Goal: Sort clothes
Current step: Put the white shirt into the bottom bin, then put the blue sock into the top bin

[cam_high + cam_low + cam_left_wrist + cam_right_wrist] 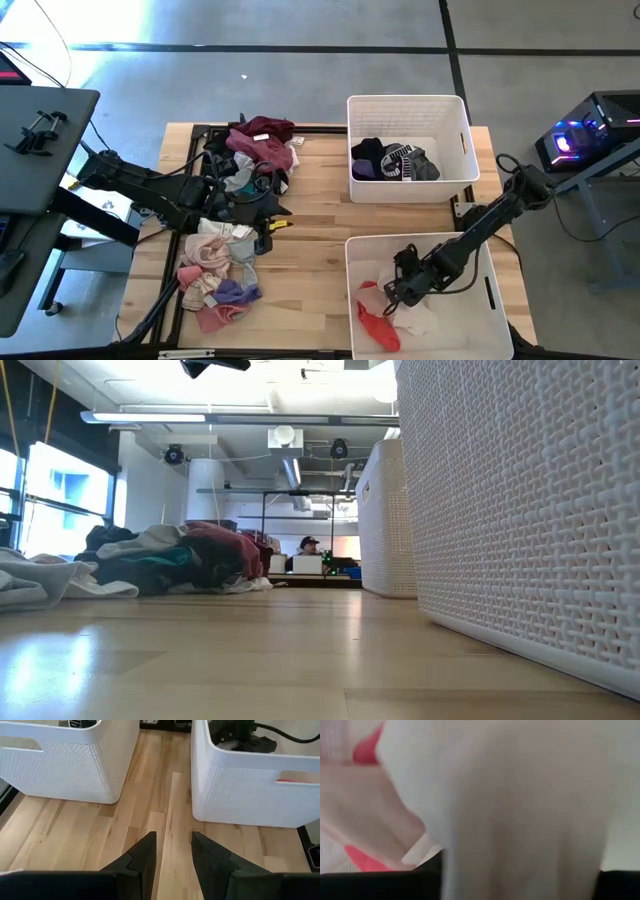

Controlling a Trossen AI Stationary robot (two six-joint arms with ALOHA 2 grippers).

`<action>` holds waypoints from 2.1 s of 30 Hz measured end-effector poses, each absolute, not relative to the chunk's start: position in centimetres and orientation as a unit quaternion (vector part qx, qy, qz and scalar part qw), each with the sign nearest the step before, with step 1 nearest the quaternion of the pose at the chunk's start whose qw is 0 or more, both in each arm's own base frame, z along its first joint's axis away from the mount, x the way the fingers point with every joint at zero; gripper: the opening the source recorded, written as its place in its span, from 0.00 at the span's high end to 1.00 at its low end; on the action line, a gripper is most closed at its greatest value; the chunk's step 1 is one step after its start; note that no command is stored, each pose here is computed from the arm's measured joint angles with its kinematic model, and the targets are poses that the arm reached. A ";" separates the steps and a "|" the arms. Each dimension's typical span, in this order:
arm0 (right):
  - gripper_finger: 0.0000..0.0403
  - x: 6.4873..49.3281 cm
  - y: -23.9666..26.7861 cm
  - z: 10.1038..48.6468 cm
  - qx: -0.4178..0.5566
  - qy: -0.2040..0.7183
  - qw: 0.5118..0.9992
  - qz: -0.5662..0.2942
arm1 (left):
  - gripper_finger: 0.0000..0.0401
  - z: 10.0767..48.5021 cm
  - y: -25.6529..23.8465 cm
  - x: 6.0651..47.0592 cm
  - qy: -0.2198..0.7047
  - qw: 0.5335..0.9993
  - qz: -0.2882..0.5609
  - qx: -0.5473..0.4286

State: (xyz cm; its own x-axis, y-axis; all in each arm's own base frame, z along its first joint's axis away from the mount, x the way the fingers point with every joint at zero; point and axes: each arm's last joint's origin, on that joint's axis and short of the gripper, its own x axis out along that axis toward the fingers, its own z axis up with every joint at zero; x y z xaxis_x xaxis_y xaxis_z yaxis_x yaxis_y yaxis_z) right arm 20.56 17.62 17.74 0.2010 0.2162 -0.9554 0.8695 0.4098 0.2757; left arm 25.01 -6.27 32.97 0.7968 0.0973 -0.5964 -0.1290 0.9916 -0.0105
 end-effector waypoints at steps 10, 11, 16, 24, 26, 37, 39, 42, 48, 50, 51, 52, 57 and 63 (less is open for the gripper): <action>0.62 22.0 19.0 23.7 0.506 0.561 0.621 -0.209 | 0.72 33.0 -6.3 25.0 0.310 0.949 0.059 -0.026; 0.62 22.1 19.0 24.3 0.505 0.555 0.626 -0.212 | 0.72 33.0 -6.3 25.0 0.310 0.949 0.059 -0.026; 0.62 22.8 19.0 27.6 0.500 0.511 0.667 -0.211 | 0.72 33.0 -6.3 25.0 0.310 0.948 0.059 -0.026; 0.62 24.1 17.9 31.2 0.438 0.379 0.783 -0.225 | 0.72 33.0 -6.4 25.0 0.314 0.948 0.044 -0.035; 0.62 24.6 17.4 31.7 0.416 0.325 0.813 -0.244 | 0.72 33.0 -6.5 25.0 0.319 0.946 0.026 -0.047; 0.62 28.9 16.6 36.1 0.248 0.079 0.945 -0.198 | 0.74 32.1 -8.6 23.5 0.396 0.892 -0.216 0.000; 0.62 29.3 16.3 36.8 0.231 0.056 0.952 -0.193 | 0.74 31.5 -8.9 22.7 0.436 0.871 -0.224 0.018; 0.62 29.8 15.8 37.3 0.219 0.038 0.955 -0.194 | 0.75 30.3 -9.2 21.6 0.491 0.842 -0.221 0.020; 0.62 29.9 15.6 37.3 0.219 0.037 0.955 -0.197 | 0.75 26.0 -10.0 20.0 0.580 0.796 -0.163 -0.049; 0.62 29.9 15.6 37.3 0.219 0.037 0.955 -0.197 | 0.75 24.2 -10.2 19.4 0.602 0.783 -0.138 -0.077; 0.62 29.9 15.6 37.3 0.219 0.038 0.955 -0.197 | 0.75 23.4 -10.3 19.2 0.609 0.777 -0.127 -0.093; 0.62 29.9 15.6 37.3 0.219 0.038 0.955 -0.197 | 0.75 22.7 -10.4 19.0 0.614 0.772 -0.123 -0.111; 0.62 29.9 15.6 37.3 0.219 0.039 0.955 -0.196 | 0.75 20.1 -12.1 17.8 0.619 0.745 -0.200 -0.143; 0.62 29.9 15.6 37.3 0.220 0.039 0.955 -0.196 | 0.75 18.9 -14.3 16.1 0.594 0.754 -0.273 -0.058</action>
